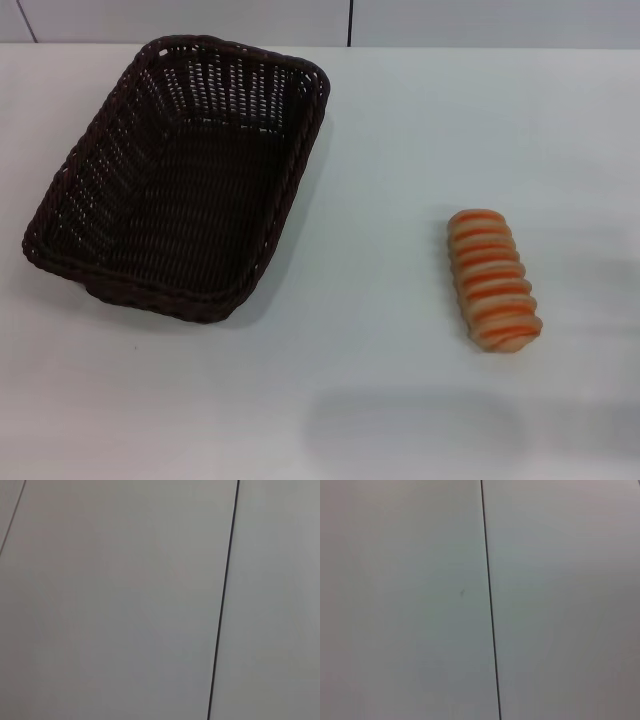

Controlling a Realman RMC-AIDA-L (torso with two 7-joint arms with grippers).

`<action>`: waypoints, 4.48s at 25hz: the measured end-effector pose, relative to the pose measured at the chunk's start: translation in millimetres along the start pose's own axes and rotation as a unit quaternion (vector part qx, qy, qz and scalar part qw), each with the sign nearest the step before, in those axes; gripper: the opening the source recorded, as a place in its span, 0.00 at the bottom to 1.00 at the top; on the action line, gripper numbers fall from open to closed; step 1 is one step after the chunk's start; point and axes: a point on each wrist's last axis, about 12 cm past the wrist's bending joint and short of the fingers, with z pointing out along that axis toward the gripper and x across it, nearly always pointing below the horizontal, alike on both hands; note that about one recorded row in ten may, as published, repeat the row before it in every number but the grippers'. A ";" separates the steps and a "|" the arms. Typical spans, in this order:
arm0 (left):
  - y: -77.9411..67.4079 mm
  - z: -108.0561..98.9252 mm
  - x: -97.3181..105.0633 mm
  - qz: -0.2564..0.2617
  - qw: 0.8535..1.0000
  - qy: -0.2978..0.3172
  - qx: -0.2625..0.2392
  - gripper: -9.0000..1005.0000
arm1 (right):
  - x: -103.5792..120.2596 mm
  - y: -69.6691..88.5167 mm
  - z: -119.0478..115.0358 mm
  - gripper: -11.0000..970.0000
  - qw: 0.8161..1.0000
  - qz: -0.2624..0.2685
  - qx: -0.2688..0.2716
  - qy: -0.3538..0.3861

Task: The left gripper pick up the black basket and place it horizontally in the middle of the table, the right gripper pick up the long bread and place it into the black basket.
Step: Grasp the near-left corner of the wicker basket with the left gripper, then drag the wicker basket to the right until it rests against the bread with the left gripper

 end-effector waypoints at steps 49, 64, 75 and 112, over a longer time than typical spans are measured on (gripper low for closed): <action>-120.4 155.9 -90.9 0.092 0.870 0.456 0.163 0.59 | -2.5 3.7 3.9 0.72 1.000 0.007 0.003 -0.013; -137.0 162.4 -71.9 0.141 0.836 0.507 0.158 0.59 | -1.7 3.9 6.5 0.72 1.000 0.006 0.003 -0.011; -135.4 160.7 -53.5 0.136 0.821 0.532 0.158 0.59 | -1.6 3.6 6.5 0.72 1.000 0.006 0.004 -0.011; -142.4 161.7 -82.3 0.177 0.814 0.495 0.246 0.23 | -2.8 2.3 4.3 0.72 1.000 0.005 0.005 -0.014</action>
